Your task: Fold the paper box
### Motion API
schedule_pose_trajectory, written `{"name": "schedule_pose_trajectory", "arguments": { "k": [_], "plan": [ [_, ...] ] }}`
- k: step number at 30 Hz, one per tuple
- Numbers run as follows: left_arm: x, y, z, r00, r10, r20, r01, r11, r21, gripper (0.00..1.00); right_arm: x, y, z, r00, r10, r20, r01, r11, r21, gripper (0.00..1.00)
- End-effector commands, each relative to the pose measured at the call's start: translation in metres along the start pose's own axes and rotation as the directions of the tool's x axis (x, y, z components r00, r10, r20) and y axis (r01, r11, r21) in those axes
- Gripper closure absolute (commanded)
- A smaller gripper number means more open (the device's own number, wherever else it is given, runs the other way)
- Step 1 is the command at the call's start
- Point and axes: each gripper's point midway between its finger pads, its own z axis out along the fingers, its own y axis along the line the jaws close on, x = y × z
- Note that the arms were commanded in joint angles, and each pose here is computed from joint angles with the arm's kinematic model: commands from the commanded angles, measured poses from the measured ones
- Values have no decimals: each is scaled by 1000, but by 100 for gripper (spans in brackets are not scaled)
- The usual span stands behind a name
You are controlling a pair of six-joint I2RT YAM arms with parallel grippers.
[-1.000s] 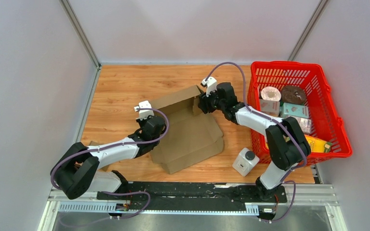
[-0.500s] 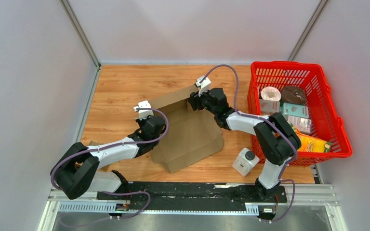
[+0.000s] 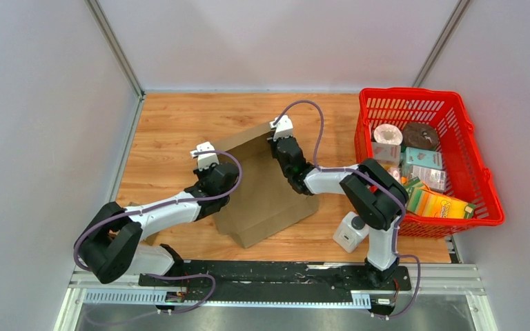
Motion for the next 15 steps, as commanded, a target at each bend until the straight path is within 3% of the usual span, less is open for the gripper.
{"name": "schedule_pose_trajectory", "arguments": {
  "k": [1, 4, 7, 8, 9, 10, 11, 13, 14, 15],
  "plan": [
    [-13, -4, -2, 994, -107, 22, 107, 993, -38, 100, -10, -34, -6, 997, -63, 40, 48, 950, 308, 100],
    [-2, 8, -2, 988, -151, 18, 152, 984, -87, 100, -20, -35, -13, 989, -122, 84, 81, 922, 378, 100],
    [-4, 3, -3, 983, -182, 18, 182, 981, -69, 100, -28, -10, -12, 987, -114, 115, 82, 964, 254, 100],
    [-4, 2, -2, 983, -181, 15, 181, 981, -67, 100, -20, -3, -8, 990, -124, 71, 109, 975, 196, 98],
    [-6, 0, -2, 983, -184, 15, 184, 981, -61, 100, -19, -2, -8, 992, -114, 56, 103, 980, 170, 88],
    [-5, -3, -2, 984, -178, 0, 178, 983, -43, 100, -27, 0, -12, 995, -86, 57, 77, 987, 138, 71],
    [-5, -4, -3, 987, -158, -7, 158, 987, -33, 98, -17, 4, -18, 998, -64, 11, 62, 994, 95, 32],
    [-7, -7, -6, 987, -156, -29, 156, 988, 1, 86, -21, 5, -34, 999, -9, -52, 12, 998, 65, 10],
    [-5, -5, -9, 990, -131, -45, 132, 991, 9, 67, 13, 2, -50, 974, 33, -223, -18, 998, 65, 0],
    [-4, -2, -11, 990, -128, -56, 129, 992, 14, 60, 16, 5, -59, 956, 62, -286, -49, 998, 50, 0]
  ]
}}
